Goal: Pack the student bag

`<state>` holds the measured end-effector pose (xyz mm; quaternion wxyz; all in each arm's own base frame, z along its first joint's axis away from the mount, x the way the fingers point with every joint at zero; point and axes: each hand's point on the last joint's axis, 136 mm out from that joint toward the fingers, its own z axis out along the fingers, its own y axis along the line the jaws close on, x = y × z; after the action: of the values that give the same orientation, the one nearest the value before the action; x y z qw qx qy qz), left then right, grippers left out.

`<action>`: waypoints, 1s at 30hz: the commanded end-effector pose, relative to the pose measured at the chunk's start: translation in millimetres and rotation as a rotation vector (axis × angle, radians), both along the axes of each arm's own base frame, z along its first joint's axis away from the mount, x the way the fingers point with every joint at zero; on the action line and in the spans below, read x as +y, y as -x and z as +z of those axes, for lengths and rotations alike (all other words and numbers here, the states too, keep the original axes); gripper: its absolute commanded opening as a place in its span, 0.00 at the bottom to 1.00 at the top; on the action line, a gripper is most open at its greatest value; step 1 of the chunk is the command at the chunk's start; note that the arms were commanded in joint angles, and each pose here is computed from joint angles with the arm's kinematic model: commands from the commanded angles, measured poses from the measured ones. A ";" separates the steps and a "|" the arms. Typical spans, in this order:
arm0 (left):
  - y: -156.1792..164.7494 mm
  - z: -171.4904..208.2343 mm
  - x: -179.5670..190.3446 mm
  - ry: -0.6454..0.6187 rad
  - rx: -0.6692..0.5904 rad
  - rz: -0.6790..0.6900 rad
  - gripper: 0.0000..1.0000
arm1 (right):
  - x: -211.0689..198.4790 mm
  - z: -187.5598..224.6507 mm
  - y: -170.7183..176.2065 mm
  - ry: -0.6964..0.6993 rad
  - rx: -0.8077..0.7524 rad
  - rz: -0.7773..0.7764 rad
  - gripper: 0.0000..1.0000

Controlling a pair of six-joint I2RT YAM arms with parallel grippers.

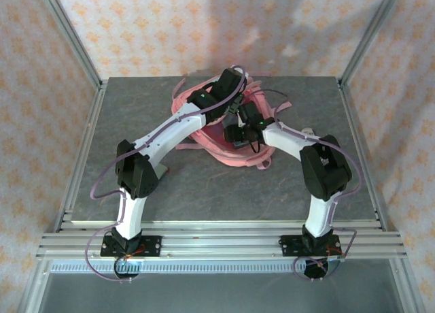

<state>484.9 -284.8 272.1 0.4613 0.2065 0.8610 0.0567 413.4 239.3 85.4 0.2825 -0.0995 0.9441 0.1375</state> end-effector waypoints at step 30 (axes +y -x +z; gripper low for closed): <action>9.9 55.8 5.9 0.156 -0.109 0.034 0.00 | -14.0 0.9 32.7 -0.534 0.113 -0.462 0.63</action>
<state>480.2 -286.0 264.3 0.4561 0.1954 0.8675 0.0349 357.8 216.9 77.7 0.2541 0.1898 0.9014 0.2947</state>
